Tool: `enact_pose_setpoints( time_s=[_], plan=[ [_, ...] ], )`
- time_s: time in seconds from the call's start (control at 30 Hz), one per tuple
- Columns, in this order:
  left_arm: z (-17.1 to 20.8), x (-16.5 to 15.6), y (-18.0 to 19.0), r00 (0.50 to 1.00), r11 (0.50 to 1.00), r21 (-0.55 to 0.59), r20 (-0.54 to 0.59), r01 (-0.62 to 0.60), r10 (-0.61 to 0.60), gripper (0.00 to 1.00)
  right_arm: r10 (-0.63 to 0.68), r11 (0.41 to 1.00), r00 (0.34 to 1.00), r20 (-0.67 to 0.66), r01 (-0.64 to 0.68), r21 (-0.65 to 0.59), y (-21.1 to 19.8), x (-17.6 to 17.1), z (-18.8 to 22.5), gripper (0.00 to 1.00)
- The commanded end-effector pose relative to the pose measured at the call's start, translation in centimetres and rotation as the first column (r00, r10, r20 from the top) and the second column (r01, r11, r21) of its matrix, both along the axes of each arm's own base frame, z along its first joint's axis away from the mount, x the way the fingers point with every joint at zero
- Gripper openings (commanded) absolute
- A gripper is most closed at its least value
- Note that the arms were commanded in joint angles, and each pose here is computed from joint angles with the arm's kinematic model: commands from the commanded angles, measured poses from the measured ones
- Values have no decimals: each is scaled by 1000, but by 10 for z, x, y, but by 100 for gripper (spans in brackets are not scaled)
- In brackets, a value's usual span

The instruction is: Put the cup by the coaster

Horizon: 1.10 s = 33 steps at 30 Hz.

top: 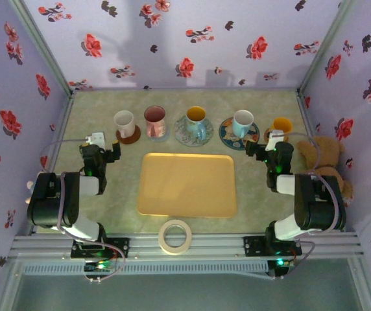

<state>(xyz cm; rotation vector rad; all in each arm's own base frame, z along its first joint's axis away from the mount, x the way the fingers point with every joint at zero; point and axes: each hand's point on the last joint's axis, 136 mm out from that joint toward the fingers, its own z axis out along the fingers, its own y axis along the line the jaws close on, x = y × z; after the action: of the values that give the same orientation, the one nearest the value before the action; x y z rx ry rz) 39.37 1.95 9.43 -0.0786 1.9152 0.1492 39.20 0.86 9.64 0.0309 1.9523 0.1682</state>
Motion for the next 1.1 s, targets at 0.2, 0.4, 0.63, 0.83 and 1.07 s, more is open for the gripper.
enact_pose_setpoints(
  time_s=[0.2,0.4,0.63,0.83,1.07],
  plan=[
    [0,3,2,1000,1000,-1,-3,1,-1,100,-32,999,999,1,32,-3,-8,3,-10,100],
    [0,3,2,1000,1000,-1,-4,1,-1,100,-77,997,997,0,77,-7,-15,5,-11,100],
    [1,4,2,1000,1000,-1,-2,1,-1,100,-245,967,969,-18,243,-75,-35,3,-12,100],
    [1,4,2,1000,1000,-1,-1,1,-1,100,-427,898,904,31,428,-108,-60,-10,-7,100],
    [0,3,2,1000,1000,0,-2,0,0,100,-418,901,908,33,419,-108,-58,-9,-7,100]
  ],
)
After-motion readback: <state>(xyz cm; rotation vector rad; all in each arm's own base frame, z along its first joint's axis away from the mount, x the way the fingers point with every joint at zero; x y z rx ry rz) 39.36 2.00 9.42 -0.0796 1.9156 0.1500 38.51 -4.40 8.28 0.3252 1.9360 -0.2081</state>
